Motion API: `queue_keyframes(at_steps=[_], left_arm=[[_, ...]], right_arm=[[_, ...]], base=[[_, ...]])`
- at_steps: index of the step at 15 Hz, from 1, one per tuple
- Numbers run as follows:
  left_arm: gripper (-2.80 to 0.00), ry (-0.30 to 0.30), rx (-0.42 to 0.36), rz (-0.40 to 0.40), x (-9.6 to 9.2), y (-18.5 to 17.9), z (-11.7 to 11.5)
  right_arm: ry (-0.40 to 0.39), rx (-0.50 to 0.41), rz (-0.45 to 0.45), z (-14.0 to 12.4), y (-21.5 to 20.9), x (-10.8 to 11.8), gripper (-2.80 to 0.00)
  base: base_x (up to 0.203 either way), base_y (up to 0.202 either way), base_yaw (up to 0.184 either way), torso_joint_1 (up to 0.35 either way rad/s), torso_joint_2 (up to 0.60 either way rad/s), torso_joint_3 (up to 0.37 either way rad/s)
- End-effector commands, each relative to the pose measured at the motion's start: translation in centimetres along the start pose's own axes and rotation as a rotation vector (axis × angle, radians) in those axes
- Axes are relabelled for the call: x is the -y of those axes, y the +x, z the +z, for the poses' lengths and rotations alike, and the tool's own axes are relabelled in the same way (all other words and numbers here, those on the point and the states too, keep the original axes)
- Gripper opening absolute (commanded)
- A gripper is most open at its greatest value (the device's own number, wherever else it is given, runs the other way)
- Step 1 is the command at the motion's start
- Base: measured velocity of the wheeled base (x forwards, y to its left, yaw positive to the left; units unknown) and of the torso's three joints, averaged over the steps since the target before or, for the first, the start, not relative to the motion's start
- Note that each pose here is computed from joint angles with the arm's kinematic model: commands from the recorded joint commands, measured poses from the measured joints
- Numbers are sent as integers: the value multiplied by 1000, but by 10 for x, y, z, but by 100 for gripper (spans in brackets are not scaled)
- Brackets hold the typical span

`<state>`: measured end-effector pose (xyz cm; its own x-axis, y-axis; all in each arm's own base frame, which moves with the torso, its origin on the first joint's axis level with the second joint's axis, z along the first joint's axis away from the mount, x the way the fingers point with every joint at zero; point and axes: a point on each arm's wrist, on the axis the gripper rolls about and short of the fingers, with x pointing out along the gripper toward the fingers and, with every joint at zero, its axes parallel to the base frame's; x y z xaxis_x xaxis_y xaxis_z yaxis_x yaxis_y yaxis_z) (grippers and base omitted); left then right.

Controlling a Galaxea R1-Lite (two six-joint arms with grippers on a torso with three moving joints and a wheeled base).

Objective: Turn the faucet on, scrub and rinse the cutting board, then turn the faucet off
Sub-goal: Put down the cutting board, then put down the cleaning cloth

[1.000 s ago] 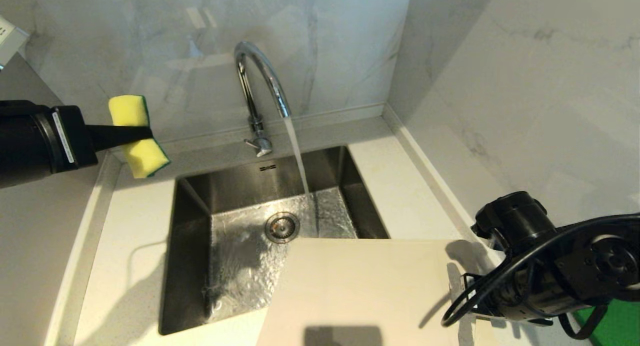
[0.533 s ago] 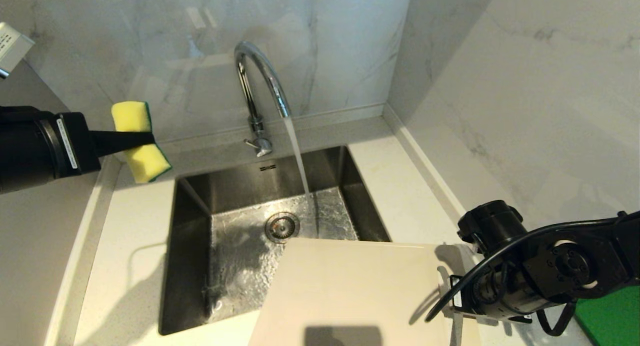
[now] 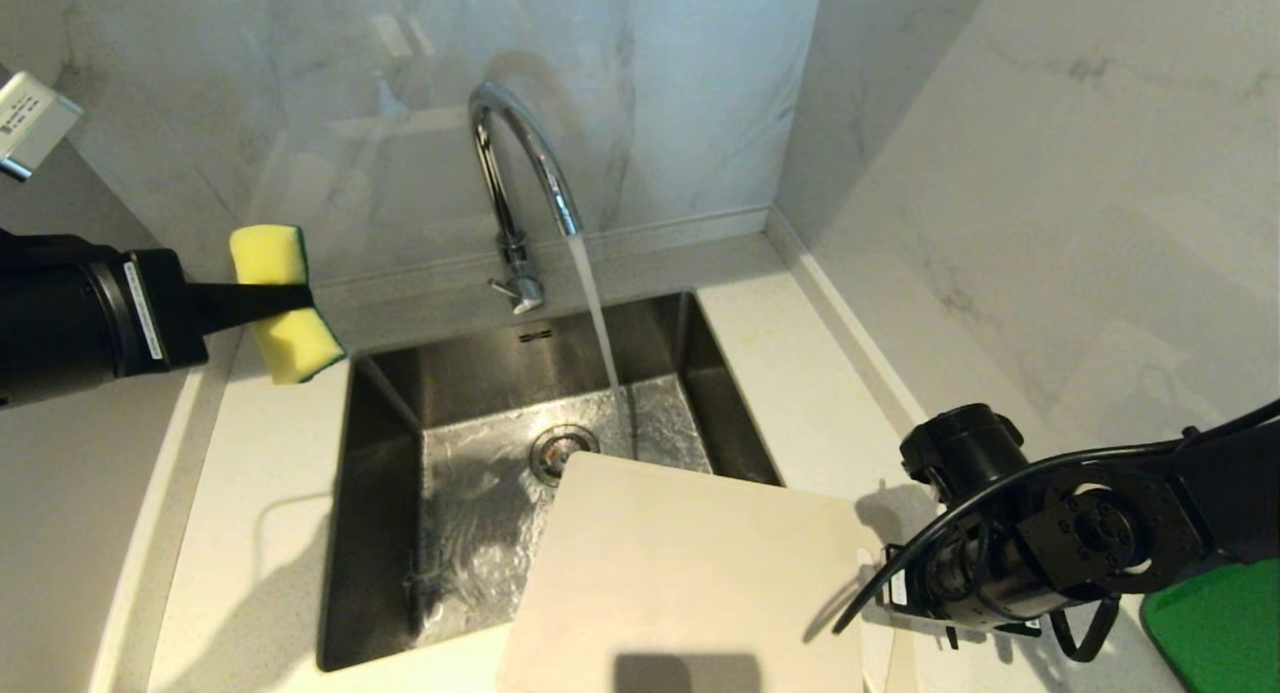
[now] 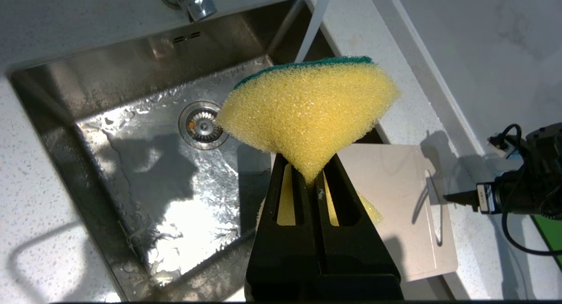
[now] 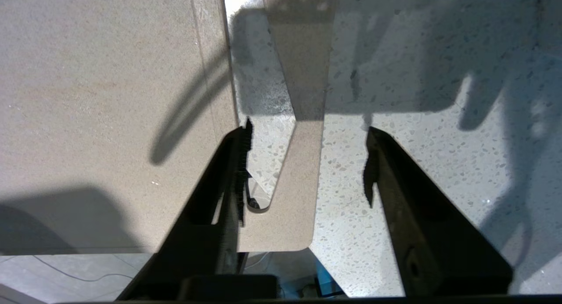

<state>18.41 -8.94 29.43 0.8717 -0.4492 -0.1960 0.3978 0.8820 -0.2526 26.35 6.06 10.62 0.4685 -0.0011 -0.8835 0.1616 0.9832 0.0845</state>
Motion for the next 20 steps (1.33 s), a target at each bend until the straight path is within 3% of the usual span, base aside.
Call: queue_keyframes(at_steps=[1, 9, 10, 17, 20], left_arm=[[-280, -1, -2, -1, 0, -3, -3], [-280, 0, 14, -5, 0, -6, 1], [-280, 0, 15, -7, 1, -6, 1], [-280, 0, 22, -11, 1, -6, 3], [-280, 2, 31, -13, 2, -7, 6]], right_arm=[[2, 17, 1, 2, -2, 0, 0], [18, 221, 11, 6, -61, 6, 0], [16, 244, 2, 5, -69, 8, -280], [0, 326, 18, -8, -172, 26, -280], [30, 394, -48, -19, -202, 36, -280]], base=[[0, 0, 0, 0, 0, 0], [0, 0, 0, 0, 0, 0], [0, 0, 0, 0, 0, 0], [0, 0, 0, 0, 0, 0], [0, 0, 0, 0, 0, 0]])
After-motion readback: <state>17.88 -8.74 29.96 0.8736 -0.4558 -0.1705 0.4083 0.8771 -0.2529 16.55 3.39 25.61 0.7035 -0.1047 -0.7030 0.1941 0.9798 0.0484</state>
